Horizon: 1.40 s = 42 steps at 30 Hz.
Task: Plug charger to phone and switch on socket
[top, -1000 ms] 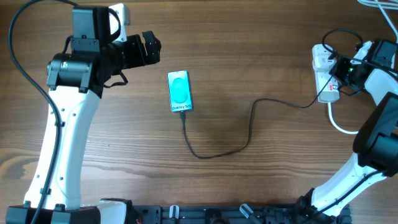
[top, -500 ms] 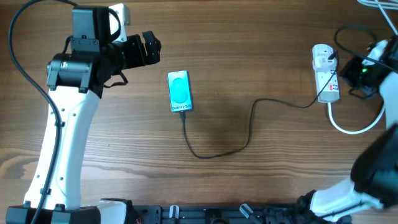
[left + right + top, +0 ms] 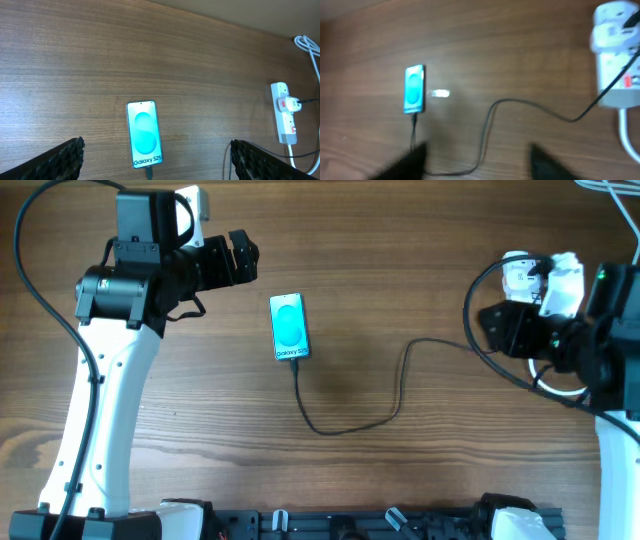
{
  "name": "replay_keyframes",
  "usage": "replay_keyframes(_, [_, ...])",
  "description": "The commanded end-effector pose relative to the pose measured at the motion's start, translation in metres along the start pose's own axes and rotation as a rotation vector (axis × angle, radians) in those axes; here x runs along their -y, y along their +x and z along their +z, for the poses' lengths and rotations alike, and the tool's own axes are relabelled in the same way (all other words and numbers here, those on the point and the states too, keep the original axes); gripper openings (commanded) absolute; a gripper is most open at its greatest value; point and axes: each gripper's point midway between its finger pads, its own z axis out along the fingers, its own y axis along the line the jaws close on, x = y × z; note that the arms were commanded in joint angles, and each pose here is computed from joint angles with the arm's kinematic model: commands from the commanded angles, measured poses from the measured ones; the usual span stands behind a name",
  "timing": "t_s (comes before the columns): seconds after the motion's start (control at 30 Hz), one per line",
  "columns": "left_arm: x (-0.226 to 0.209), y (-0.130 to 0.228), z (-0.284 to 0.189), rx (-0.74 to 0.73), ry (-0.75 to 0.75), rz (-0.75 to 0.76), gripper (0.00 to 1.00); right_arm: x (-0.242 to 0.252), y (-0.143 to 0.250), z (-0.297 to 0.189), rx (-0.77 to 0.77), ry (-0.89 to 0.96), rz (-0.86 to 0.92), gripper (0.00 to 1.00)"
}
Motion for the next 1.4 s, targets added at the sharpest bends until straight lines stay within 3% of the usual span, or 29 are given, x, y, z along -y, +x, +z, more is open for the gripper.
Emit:
replay_keyframes(0.0, [-0.002, -0.005, -0.005, 0.019, -0.009, 0.004, 1.0, -0.008, 0.002, -0.001, -0.009, -0.024, 0.223, 1.0])
replay_keyframes(0.1, [-0.002, -0.005, -0.005, 0.02, -0.009, 0.004, 1.0, -0.003, 0.001, 0.002, -0.011, -0.001, 0.383, 1.0])
replay_keyframes(0.23, [-0.002, -0.005, -0.005, 0.019, -0.009, 0.004, 1.0, 0.01, 0.002, 0.008, -0.012, 0.061, 0.37, 1.0])
replay_keyframes(0.4, [-0.002, -0.005, -0.005, 0.02, -0.009, 0.004, 1.0, 0.015, 0.009, 0.019, -0.054, 0.064, 0.127, 1.0])
replay_keyframes(0.6, [-0.002, -0.005, -0.005, 0.019, -0.009, 0.004, 1.0, -0.013, 0.005, 0.024, 0.215, -0.021, -0.168, 1.0])
replay_keyframes(0.73, [-0.002, -0.005, -0.005, 0.02, -0.009, 0.004, 1.0, -0.019, 0.032, 0.027, 0.464, -0.076, -0.283, 1.0])
replay_keyframes(0.87, [-0.002, -0.005, -0.005, 0.02, -0.009, 0.004, 1.0, -0.01, 0.07, 0.034, 0.608, -0.094, -0.333, 1.0])
replay_keyframes(1.1, [-0.002, -0.005, -0.005, 0.019, -0.009, 0.004, 1.0, 0.002, 0.095, 0.042, 0.754, -0.087, -0.368, 1.0])
replay_keyframes(1.37, [-0.002, -0.005, -0.005, 0.019, -0.009, 0.004, 1.0, 0.006, 0.102, 0.045, 0.817, -0.084, -0.389, 1.0])
